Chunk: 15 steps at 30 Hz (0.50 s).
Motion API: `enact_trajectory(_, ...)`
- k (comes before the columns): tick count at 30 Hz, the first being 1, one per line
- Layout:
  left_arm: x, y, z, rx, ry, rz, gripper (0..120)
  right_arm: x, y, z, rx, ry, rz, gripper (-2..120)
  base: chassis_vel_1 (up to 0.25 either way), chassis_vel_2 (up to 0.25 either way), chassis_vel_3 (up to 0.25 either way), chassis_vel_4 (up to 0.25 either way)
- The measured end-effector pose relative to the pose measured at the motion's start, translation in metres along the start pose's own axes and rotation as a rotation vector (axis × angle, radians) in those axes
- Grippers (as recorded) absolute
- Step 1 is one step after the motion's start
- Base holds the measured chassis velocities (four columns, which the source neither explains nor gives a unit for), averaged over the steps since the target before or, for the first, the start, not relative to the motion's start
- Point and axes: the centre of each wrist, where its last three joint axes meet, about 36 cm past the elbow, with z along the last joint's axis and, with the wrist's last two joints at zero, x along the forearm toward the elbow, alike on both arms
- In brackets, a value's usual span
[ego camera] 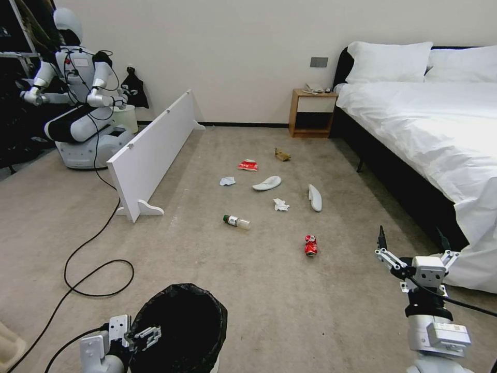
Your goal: Pick up the trash bin, then pick up the garbage from the floor and place it into the trash bin.
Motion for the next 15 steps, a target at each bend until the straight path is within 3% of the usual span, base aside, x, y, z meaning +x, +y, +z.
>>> enact_trajectory(10, -0.014, 0.002, 0.008, 0.036, 0.07, 0.006, 99, 0.003, -0.002, -0.005, 0.001, -0.006, -0.001, 100, 0.0, 0.0, 0.0, 0.0)
enact_trajectory(15, -0.021, 0.002, 0.013, 0.036, 0.1, 0.002, 79, 0.005, -0.004, -0.009, 0.004, -0.01, -0.001, 100, 0.0, 0.0, 0.0, 0.0)
